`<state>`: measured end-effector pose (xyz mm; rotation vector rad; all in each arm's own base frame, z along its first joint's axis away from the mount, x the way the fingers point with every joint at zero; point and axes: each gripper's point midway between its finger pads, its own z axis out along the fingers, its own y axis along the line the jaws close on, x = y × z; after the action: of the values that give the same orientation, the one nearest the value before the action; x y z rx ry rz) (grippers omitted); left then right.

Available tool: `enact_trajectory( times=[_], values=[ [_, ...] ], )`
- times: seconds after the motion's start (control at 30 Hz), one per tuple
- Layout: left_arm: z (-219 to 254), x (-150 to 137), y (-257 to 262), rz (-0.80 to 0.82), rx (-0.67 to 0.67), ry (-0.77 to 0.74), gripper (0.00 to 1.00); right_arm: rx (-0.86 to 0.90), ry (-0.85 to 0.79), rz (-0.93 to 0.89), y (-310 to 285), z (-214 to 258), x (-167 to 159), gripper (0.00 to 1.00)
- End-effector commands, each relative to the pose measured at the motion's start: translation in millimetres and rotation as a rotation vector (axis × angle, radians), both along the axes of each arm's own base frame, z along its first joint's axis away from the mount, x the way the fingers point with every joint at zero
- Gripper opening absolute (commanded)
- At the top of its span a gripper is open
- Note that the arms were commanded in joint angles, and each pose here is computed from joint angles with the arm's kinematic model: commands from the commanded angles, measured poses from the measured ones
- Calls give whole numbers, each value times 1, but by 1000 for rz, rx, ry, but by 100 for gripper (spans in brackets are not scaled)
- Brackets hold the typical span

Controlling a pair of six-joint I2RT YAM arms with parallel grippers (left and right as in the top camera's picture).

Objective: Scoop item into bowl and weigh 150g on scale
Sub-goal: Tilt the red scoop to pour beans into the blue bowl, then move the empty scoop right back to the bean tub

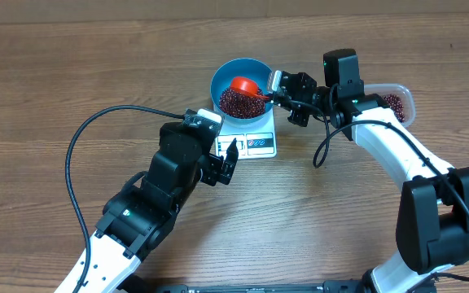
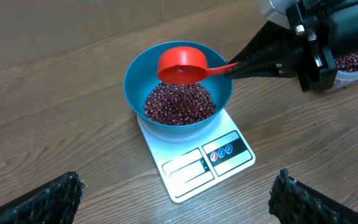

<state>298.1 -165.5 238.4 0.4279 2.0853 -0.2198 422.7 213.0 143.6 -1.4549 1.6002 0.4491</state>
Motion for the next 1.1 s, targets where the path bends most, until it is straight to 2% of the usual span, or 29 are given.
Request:
enact_trajectory(
  times=[0.0, 0.83, 0.93, 1.07],
  values=[
    [9, -1, 3, -3, 13, -34, 100, -4, -5, 9, 1, -2, -1, 4],
    [9, -1, 3, -3, 12, -34, 100, 96, 23, -87, 3, 23, 13, 4],
    [9, -1, 3, -3, 12, -34, 99, 138, 51, -135, -2, 37, 15, 4],
    [9, -1, 3, -3, 12, -34, 100, 252, 171, -276, -20, 61, 18, 4]
  ],
)
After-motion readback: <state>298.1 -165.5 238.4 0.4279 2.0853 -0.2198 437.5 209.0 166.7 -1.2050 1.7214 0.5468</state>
